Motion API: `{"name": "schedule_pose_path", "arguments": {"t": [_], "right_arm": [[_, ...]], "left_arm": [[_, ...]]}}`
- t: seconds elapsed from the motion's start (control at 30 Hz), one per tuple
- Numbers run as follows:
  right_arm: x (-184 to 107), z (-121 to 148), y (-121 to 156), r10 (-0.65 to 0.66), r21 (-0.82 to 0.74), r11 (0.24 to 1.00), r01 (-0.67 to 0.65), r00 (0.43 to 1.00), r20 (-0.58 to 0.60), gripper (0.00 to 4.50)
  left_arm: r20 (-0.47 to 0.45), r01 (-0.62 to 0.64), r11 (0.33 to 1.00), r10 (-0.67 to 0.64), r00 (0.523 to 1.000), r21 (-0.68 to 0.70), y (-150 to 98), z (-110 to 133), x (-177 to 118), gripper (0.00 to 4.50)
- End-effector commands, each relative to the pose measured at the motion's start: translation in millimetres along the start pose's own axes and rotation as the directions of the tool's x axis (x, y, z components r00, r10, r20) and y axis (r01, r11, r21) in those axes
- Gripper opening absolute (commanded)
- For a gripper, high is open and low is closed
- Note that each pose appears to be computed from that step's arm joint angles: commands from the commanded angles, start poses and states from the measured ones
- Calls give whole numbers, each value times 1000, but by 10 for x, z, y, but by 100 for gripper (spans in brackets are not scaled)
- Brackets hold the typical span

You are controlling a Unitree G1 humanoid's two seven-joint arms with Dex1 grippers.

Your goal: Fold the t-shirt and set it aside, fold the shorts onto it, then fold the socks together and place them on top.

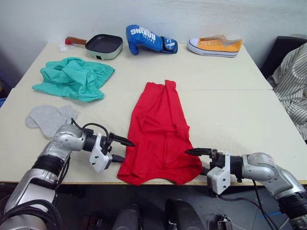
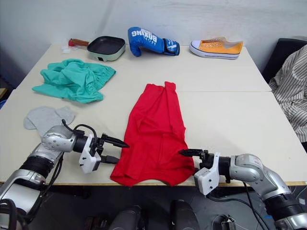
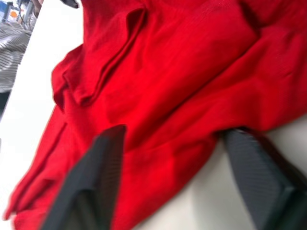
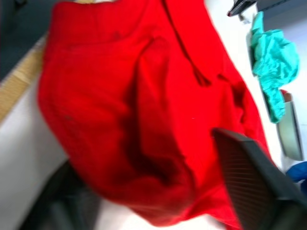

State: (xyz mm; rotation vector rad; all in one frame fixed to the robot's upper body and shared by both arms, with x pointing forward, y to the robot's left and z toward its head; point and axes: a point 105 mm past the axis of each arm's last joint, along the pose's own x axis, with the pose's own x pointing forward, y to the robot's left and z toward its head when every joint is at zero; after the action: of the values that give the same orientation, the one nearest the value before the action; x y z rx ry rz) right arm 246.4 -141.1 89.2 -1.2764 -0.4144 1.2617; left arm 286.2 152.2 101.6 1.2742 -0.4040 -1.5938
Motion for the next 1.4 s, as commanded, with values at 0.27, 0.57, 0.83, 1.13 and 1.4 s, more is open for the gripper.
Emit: {"name": "schedule_pose_path", "arguments": {"t": [0.27,0.57,0.83,1.13,1.4], "right_arm": [[-101,90,-154,-43,72,996,42,999,4,0],[-274,460,-409,-98,326,942,73,993,60,0],[-419,794,-227,-4,520,853,-50,995,103,0],[-553,479,-712,-203,591,790,164,979,-1,0],[-290,-223,-1579,-287,635,732,246,957,-39,0]], "left_arm": [[75,-7,991,17,997,-132,-24,94,55,1],[166,-5,882,94,982,-472,90,466,-71,1],[197,54,794,85,977,-606,-75,692,-144,1],[40,-216,615,374,927,-759,379,411,-217,1],[-198,-456,270,636,746,-848,1159,-305,-468,1]]}}
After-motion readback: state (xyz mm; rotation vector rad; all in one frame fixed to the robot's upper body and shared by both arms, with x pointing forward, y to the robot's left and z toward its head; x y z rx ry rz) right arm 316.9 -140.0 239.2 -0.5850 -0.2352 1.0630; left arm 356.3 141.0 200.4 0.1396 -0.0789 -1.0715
